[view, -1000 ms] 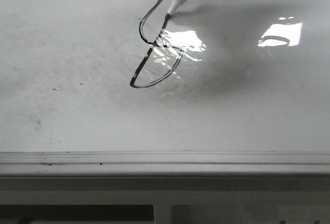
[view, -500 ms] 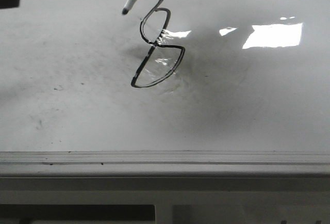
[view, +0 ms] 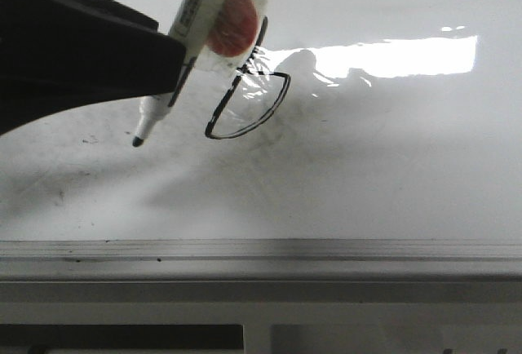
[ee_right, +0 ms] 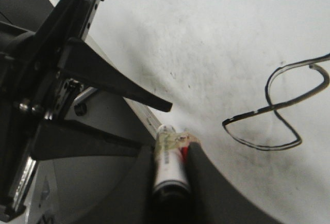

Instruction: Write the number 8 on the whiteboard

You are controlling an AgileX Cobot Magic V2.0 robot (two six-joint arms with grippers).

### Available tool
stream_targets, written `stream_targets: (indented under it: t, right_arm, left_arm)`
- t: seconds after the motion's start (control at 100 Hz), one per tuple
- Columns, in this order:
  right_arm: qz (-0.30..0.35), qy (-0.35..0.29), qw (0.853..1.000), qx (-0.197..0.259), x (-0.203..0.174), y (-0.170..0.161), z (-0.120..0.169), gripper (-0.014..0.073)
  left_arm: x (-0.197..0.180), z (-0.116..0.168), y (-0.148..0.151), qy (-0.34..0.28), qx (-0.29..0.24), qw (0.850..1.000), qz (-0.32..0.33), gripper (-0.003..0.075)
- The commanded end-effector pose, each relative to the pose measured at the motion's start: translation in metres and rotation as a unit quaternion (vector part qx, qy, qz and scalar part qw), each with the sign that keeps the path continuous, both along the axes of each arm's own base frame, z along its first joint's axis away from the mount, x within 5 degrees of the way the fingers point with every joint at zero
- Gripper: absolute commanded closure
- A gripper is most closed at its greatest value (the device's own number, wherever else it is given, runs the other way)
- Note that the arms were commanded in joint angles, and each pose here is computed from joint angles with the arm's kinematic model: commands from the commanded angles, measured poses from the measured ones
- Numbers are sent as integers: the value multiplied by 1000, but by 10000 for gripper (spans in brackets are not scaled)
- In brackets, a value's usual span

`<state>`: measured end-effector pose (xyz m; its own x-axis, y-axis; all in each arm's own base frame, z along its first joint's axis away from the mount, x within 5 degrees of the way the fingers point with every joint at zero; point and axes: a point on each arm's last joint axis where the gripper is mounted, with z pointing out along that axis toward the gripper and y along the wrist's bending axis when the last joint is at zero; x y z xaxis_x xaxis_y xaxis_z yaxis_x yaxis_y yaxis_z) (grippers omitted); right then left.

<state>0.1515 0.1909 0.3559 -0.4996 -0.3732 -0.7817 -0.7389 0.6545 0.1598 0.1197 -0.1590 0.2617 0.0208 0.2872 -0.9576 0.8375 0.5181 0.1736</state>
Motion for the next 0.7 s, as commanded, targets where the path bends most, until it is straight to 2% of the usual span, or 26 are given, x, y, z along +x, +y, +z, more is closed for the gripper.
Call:
stream_targets:
  t: [0.0,0.25,0.35,0.48,0.61,0.67,0.69]
  right_arm:
    - [-2,-28,998,47,-1,0,18,638]
    - [-2,-27,999,46,-1,0,17,638]
    - [-2,-22,998,52,-1,1,18,638]
    - [-2,-19,998,54,-1,1,18,638]
    - [-2,-18,998,54,-1,1,18,632]
    - [-3,-19,998,55,-1,1,18,594]
    - [-3,-19,998,55,-1,1,18,557]
  left_arm:
    - [0,18,-6,-20,-54,998,-12,489]
    - [0,17,-7,-19,-53,998,-12,504]
    - [0,17,-7,-19,-53,998,-12,585]
    - [0,17,-7,-19,-53,998,-12,741]
    - [0,17,-7,-19,-53,998,-12,741]
    - [0,17,-7,-19,-53,998,-12,741]
    - [0,17,-7,-19,-53,998,-12,741]
